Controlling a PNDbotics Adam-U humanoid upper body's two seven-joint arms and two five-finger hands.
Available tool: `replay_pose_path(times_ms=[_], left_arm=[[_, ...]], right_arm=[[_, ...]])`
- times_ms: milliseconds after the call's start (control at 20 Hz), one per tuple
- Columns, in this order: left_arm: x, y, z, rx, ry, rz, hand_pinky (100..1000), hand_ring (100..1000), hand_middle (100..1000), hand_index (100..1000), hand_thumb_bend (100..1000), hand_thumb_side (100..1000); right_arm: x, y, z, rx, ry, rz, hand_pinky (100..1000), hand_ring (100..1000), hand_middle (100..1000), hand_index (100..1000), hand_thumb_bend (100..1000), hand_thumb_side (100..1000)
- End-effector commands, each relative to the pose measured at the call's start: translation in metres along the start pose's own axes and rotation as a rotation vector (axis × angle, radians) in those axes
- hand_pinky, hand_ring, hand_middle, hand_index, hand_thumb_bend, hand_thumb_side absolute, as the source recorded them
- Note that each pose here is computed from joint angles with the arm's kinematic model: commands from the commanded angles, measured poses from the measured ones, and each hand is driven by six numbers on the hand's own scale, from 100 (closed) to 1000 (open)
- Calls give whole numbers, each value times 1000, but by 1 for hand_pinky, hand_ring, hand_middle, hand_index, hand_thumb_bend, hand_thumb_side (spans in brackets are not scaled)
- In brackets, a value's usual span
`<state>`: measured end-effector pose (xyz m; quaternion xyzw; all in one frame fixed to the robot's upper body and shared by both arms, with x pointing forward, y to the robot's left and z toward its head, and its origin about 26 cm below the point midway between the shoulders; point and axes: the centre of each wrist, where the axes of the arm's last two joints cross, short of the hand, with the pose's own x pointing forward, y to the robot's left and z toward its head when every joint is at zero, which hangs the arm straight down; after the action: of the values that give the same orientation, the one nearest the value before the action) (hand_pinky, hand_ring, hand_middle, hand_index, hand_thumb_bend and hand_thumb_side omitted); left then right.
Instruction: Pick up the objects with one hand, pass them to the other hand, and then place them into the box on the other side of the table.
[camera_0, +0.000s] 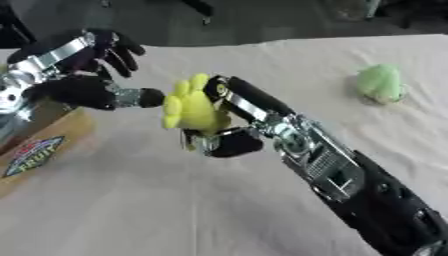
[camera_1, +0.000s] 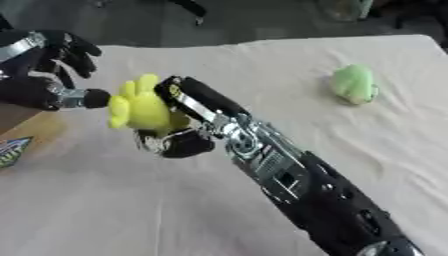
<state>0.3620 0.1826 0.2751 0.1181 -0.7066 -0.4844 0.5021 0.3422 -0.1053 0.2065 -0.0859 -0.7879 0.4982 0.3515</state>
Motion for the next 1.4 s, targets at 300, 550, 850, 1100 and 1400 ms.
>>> replay_pose_path(times_ms=[300,550,850,1100,1400], left_arm=[[19,6,3,-27,-25,39,543,653,597,785,923,555],[24,9,13,-38,-36,50,545,654,598,784,922,572],[34,12,25,-50,-54,51,548,658,601,782,922,567],[36,7,21,-89,-4,56,563,674,617,785,874,511],[34,3,13,-157,48,80,588,704,651,805,847,520]], right_arm=[[3,-3,-7,-44,48,80,718,551,439,600,159,160],[0,-1,-7,-43,74,97,718,551,439,601,156,159],[-2,1,-9,-60,80,98,716,550,437,599,155,156],[-2,4,-11,-82,72,95,715,549,436,598,154,155],[-2,6,-12,-86,67,96,701,545,433,595,153,157]])
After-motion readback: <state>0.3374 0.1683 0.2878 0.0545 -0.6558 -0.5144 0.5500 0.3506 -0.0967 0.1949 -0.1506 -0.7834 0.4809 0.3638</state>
